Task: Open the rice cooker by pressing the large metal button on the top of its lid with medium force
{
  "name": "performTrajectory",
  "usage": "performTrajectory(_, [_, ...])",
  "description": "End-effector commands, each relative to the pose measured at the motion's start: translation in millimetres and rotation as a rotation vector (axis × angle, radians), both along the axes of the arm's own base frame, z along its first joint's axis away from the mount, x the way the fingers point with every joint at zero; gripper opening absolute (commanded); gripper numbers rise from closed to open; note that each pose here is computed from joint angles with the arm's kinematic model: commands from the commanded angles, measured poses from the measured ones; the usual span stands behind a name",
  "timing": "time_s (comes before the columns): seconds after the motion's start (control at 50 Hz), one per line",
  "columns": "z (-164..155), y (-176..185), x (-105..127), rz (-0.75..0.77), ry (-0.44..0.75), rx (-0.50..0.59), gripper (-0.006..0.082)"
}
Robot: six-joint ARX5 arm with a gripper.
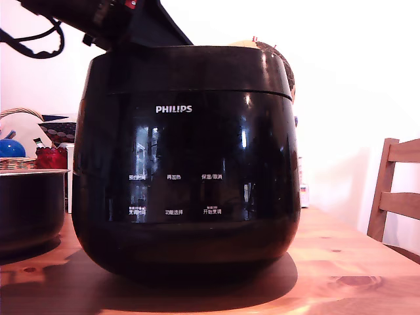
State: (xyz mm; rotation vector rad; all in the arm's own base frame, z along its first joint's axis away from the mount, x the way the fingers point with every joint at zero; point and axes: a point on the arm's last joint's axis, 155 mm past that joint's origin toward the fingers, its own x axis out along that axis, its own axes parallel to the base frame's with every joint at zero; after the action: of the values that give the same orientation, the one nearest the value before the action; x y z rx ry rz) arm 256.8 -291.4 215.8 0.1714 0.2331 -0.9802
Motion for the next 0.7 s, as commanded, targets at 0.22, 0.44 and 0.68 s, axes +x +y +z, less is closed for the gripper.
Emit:
performTrajectory(0.22, [15, 24, -6, 0.073, -0.043, -0.023, -0.0021])
performTrajectory(0.44, [20, 49, 2, 0.167, -0.051, -0.007, -0.0021])
performTrajectory(0.68, [27, 77, 17, 0.274, -0.071, -0.006, -0.0021])
